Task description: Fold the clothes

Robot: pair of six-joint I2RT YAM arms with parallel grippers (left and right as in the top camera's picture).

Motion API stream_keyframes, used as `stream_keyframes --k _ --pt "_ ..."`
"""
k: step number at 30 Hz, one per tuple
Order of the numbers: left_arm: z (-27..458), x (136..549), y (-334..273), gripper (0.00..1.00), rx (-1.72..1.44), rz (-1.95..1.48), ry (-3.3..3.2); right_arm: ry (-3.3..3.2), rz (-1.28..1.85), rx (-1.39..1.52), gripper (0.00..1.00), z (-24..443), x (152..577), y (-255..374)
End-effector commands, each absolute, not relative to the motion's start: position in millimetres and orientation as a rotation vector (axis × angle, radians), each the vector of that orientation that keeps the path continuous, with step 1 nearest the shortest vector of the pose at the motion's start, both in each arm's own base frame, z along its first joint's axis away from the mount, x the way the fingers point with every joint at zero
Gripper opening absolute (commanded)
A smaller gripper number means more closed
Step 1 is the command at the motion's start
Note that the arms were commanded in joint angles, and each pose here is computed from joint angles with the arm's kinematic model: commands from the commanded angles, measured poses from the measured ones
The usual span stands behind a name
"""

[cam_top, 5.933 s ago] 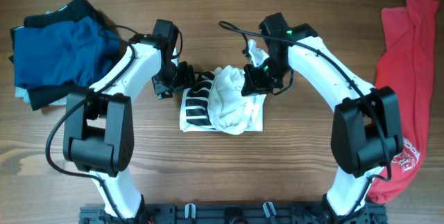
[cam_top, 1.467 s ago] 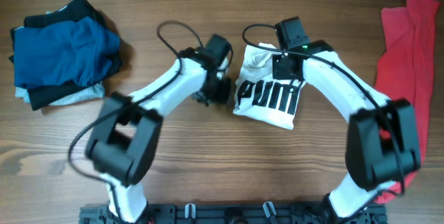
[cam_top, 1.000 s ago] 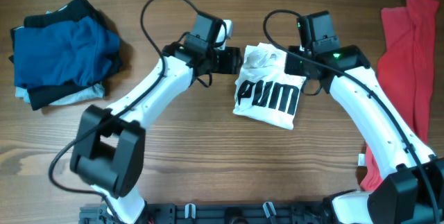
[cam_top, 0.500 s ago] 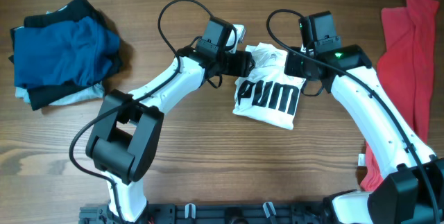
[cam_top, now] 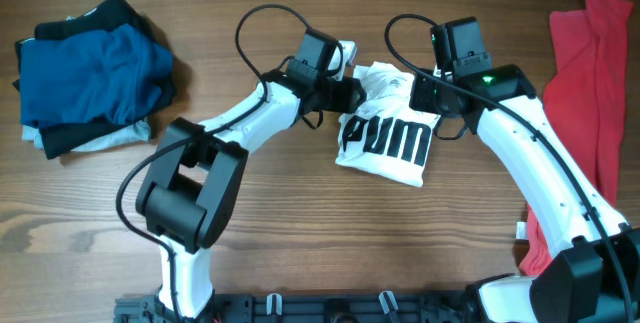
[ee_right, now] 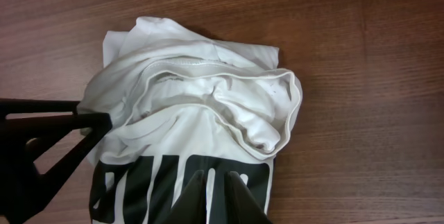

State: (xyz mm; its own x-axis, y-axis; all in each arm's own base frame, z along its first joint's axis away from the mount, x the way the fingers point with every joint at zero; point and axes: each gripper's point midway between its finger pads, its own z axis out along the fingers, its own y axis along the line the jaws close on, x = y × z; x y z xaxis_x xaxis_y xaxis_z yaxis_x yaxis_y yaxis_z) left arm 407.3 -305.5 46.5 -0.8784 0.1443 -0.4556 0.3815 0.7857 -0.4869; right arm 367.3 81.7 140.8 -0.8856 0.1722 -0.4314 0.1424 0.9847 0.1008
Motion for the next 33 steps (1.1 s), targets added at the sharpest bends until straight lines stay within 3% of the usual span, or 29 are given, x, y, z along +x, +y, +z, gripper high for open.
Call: stream_keyframes --k 1,5,10,14,15,17,19,20,28,33 --pt "50 409 -312 0.12 0.435 -0.851 2.544 2.687 0.105 0.247 0.1 138 367 83" --pt "52 433 -295 0.05 0.282 -0.767 2.52 2.693 0.102 0.246 0.09 137 365 82" --pt "52 463 -259 0.06 -0.051 -0.698 2.511 2.699 0.098 0.247 0.09 137 364 82" --pt "35 463 -245 0.08 -0.141 -0.676 2.562 2.699 0.099 0.247 0.1 136 364 82" --pt "28 461 -244 0.1 -0.144 -0.665 2.585 2.699 0.099 0.247 0.1 136 364 82" --pt "14 454 -244 0.25 -0.146 -0.658 2.626 2.699 0.099 0.247 0.1 136 364 82" --pt "5 449 -248 0.52 -0.135 -0.674 2.653 2.7 0.098 0.246 0.1 136 364 82" --pt "4 446 -252 0.58 -0.123 -0.697 2.662 2.7 0.098 0.246 0.1 136 364 82" --pt "32 447 -244 0.68 -0.062 -0.744 2.637 2.702 0.091 0.247 0.1 136 363 81" --pt "70 444 -247 0.7 -0.031 -0.961 2.592 2.704 0.09 0.247 0.1 135 363 81"
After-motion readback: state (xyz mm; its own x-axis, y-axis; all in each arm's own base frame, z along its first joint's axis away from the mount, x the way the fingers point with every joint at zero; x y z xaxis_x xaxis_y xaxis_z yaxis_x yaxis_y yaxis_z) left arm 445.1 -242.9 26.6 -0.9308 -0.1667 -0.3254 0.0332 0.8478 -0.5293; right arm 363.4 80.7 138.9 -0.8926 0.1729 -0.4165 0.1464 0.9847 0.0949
